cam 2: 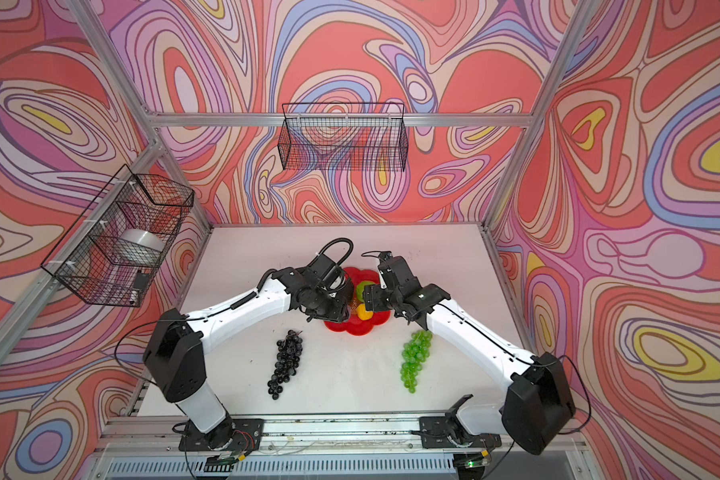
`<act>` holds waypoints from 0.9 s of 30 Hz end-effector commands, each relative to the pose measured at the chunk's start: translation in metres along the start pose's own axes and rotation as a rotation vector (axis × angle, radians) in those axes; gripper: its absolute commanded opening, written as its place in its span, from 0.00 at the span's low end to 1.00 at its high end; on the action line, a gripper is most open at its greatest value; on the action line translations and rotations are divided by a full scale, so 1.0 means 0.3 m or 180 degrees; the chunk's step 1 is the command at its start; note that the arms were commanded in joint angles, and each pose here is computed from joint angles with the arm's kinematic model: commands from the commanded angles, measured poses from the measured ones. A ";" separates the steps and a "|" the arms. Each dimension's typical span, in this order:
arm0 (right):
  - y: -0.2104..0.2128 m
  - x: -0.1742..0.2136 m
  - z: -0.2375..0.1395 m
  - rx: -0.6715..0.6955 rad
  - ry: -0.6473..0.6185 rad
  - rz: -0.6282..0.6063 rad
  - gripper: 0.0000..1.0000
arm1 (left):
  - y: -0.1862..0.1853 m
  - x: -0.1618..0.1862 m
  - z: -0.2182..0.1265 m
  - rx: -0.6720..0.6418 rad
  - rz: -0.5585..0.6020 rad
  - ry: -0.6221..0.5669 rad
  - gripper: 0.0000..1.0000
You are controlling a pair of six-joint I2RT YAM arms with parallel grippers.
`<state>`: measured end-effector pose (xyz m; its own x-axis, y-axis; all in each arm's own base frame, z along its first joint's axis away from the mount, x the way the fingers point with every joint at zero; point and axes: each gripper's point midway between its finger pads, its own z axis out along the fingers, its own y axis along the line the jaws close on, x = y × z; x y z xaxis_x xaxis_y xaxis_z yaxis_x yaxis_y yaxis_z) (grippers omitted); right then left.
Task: Place and organize the fake fruits in the fruit bowl
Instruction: 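Carry the purple fruit into the red bowl beside the pear and release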
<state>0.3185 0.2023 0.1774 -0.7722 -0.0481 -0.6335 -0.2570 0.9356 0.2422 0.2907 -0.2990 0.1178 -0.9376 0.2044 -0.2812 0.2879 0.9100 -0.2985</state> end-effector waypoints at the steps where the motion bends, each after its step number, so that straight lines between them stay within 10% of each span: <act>1: -0.013 0.016 -0.015 0.0022 0.0011 0.0058 0.77 | 0.007 -0.061 0.037 -0.0060 0.0024 -0.0099 0.44; 27: -0.017 0.042 0.013 0.0042 0.0140 0.0033 0.76 | 0.029 -0.072 0.211 -0.0055 -0.0012 0.0086 0.58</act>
<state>0.3120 0.1993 0.1675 -0.7938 -0.0450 -0.6065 -0.2413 0.9387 0.2463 0.3212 -0.3147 0.0658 -0.9463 0.2032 -0.2516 0.2711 0.9225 -0.2748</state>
